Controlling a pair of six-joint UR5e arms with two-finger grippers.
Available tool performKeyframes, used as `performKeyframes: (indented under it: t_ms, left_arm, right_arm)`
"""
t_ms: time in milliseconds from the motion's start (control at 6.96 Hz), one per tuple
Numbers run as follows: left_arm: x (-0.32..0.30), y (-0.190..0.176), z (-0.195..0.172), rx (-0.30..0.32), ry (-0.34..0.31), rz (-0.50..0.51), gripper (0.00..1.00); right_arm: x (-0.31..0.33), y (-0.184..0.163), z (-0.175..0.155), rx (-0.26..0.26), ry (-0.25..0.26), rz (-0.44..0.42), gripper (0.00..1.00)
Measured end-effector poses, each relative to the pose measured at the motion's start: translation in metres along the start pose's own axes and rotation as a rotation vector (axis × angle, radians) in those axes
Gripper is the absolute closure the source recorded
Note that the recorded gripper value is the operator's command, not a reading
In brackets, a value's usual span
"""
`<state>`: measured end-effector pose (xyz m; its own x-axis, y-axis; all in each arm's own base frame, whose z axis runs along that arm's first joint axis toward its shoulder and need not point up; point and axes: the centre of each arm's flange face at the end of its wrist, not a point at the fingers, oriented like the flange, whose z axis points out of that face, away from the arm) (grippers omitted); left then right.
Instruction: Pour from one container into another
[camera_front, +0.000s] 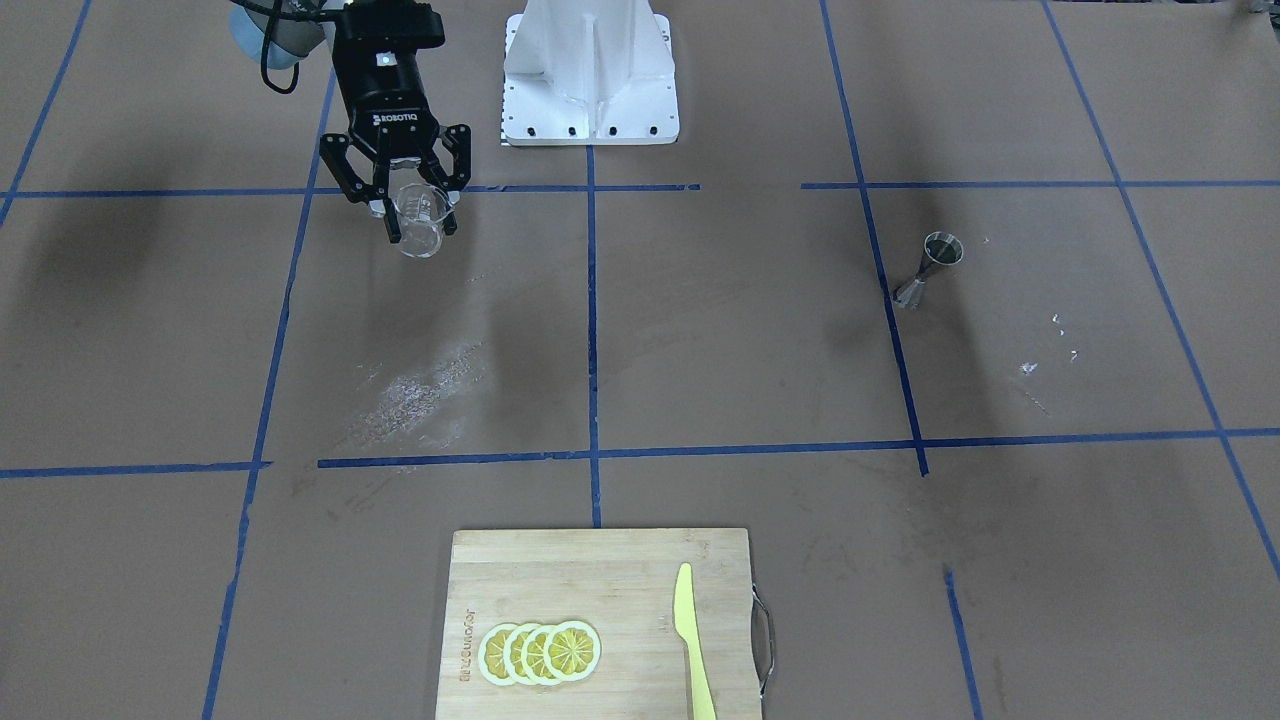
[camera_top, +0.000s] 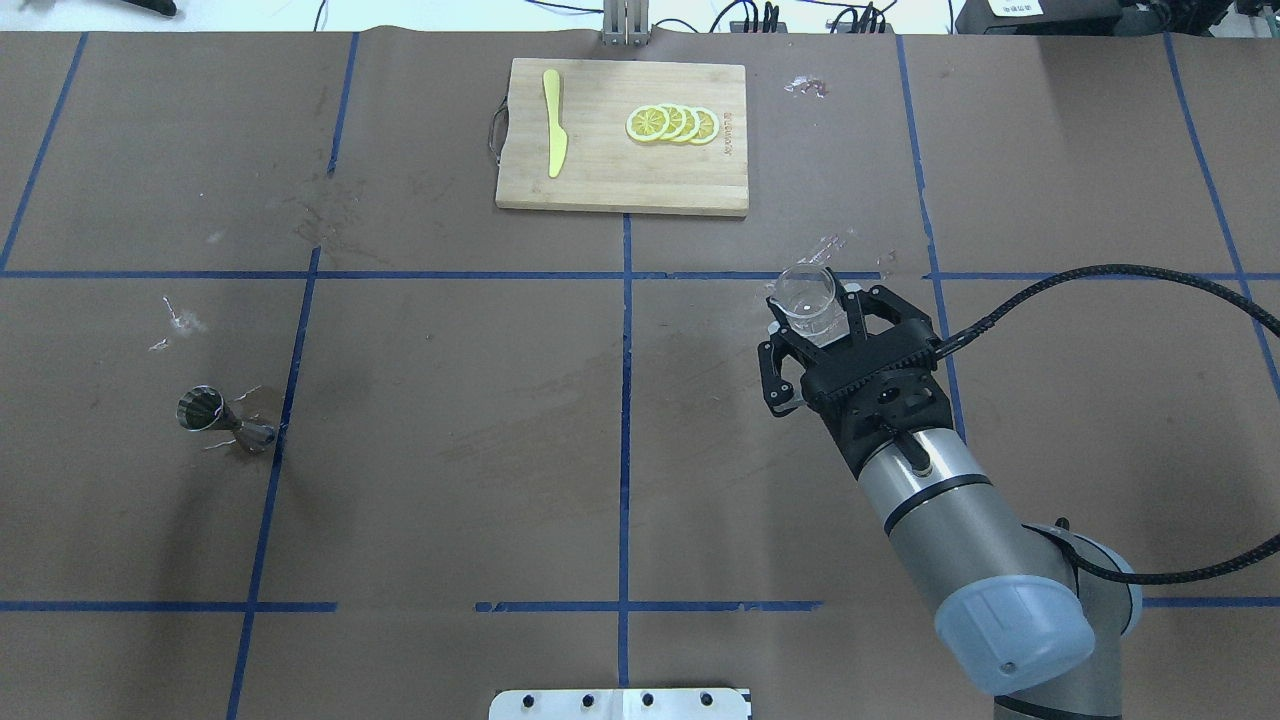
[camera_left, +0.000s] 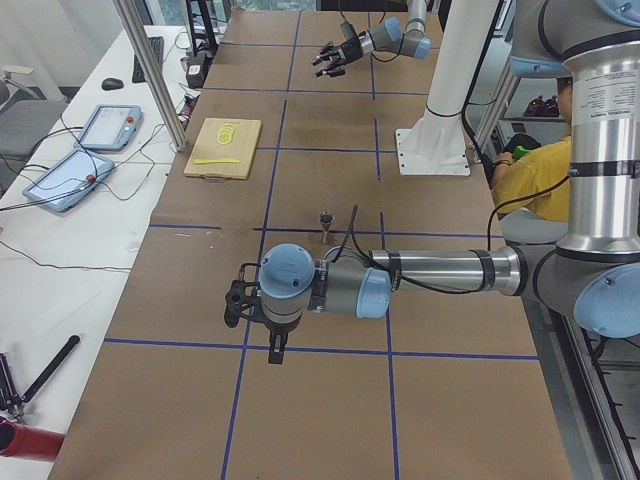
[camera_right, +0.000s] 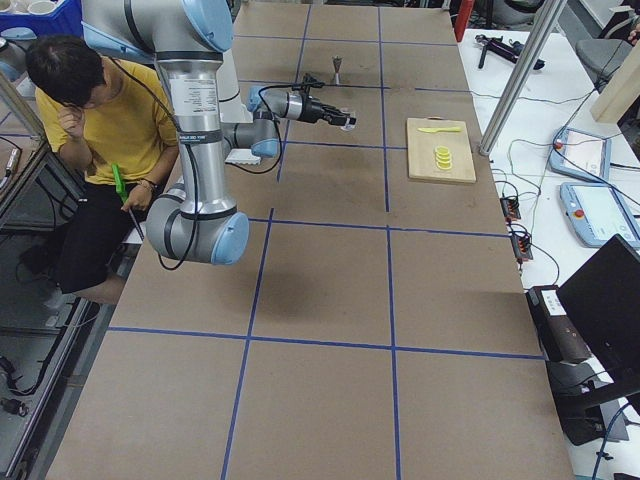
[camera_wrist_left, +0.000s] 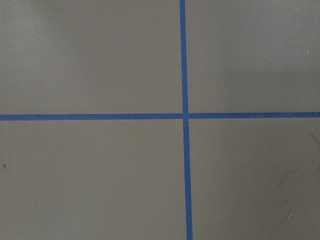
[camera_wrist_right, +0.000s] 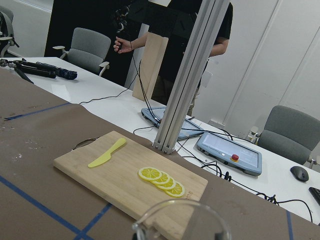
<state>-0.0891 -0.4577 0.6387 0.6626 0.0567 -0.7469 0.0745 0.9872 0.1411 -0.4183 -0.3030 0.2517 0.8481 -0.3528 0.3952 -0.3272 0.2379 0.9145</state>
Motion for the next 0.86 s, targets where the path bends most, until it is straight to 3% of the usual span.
performKeyframes:
  t_ms: [431, 862]
  left_arm:
    - [0.03, -0.003, 0.035, -0.074, 0.002, 0.08, 0.0]
    - [0.03, 0.001, 0.041, -0.093, -0.01, 0.155, 0.0]
  right_arm:
    - [0.001, 0.0, -0.001, 0.0, 0.0, 0.002, 1.0]
    - [0.003, 0.001, -0.002, 0.002, -0.005, 0.014, 1.0]
